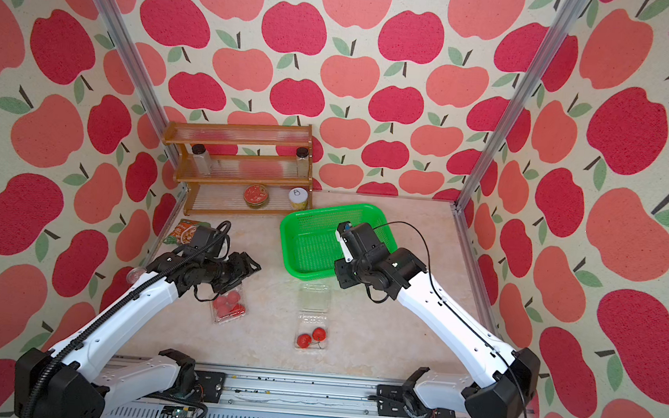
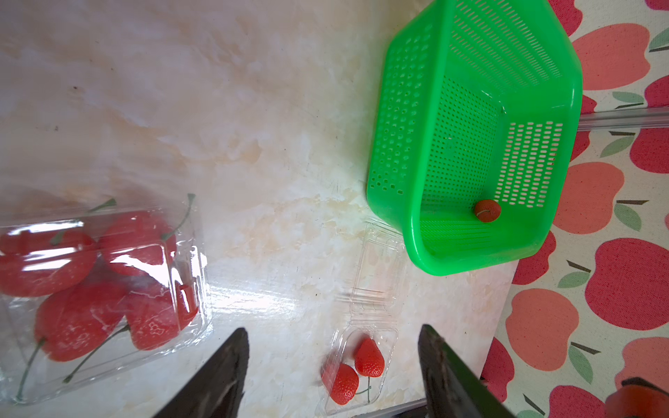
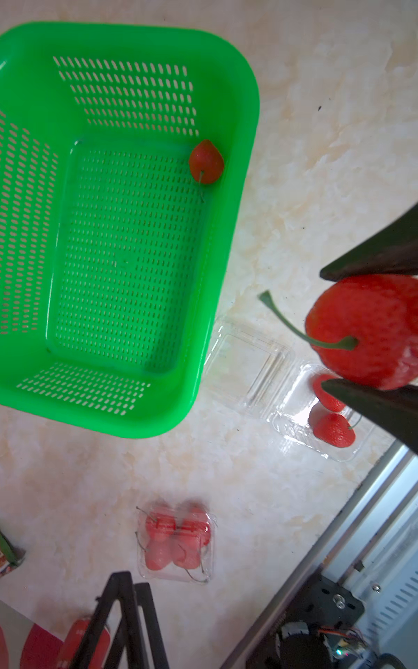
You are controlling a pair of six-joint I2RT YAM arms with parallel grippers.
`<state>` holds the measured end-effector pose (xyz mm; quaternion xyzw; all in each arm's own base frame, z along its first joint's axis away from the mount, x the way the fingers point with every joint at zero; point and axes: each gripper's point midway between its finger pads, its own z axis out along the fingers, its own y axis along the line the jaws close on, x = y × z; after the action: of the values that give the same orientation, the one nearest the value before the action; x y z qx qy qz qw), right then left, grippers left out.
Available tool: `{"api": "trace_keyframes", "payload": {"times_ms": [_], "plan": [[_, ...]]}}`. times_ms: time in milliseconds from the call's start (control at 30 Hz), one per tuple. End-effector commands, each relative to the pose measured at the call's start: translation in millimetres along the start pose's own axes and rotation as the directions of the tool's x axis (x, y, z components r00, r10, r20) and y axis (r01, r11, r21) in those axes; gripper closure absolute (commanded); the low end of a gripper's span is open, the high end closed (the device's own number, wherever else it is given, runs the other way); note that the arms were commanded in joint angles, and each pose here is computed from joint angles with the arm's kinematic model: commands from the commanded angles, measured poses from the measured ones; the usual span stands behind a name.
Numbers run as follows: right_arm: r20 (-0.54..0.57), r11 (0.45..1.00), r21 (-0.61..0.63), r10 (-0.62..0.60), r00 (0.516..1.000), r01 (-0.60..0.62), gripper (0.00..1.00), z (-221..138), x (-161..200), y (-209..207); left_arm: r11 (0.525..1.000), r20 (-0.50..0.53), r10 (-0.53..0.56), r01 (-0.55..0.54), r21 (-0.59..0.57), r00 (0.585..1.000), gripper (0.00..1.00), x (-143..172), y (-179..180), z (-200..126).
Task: Pack strawberries into containers
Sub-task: Pick up the strawberry from the basket, then place the strawberry in the packing box.
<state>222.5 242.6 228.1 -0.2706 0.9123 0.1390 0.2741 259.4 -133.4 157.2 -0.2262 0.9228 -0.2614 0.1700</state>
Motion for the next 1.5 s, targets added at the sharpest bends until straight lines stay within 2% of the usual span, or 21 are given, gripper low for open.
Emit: {"api": "trace_keyframes", "payload": {"times_ms": [0,100,267,567,767,967,1167,1300,1467], "plan": [[-0.082,1.0,-0.014,0.025,0.996,-0.026,0.57,-1,34,12,1.0,0.028,0.025,-0.024,-0.015,0.999,0.28,-10,-5,-8],[-0.138,0.997,-0.067,0.029,0.99,-0.038,0.57,9,61,32,1.0,0.038,0.028,-0.028,-0.01,0.999,0.28,-13,-9,-12],[-0.235,0.979,-0.176,0.058,0.97,-0.101,0.57,46,97,73,1.0,0.046,0.02,-0.019,-0.004,0.999,0.28,-13,-9,-15],[-0.344,0.98,-0.182,0.017,0.939,-0.085,0.56,97,110,97,1.0,0.031,0.001,0.0,-0.029,1.0,0.28,-5,2,-11],[-0.417,0.966,-0.221,0.033,0.908,-0.137,0.55,118,122,113,1.0,0.039,0.008,-0.007,-0.023,0.999,0.28,-4,1,-18],[-0.413,0.972,-0.21,0.01,0.911,-0.105,0.41,110,117,109,1.0,0.057,-0.002,0.003,-0.025,0.998,0.28,-3,6,-20],[-0.377,0.971,-0.2,0.047,0.925,-0.131,0.4,79,97,97,1.0,0.048,0.001,0.001,-0.028,0.999,0.28,-2,5,-24],[-0.303,0.975,-0.178,0.073,0.95,-0.132,0.39,45,66,74,1.0,0.076,0.002,0.0,-0.029,0.997,0.27,-3,7,-30],[-0.153,0.966,-0.17,0.169,0.974,-0.194,0.37,22,4,27,1.0,0.098,0.005,-0.003,-0.016,0.995,0.27,-7,4,-32]]}}
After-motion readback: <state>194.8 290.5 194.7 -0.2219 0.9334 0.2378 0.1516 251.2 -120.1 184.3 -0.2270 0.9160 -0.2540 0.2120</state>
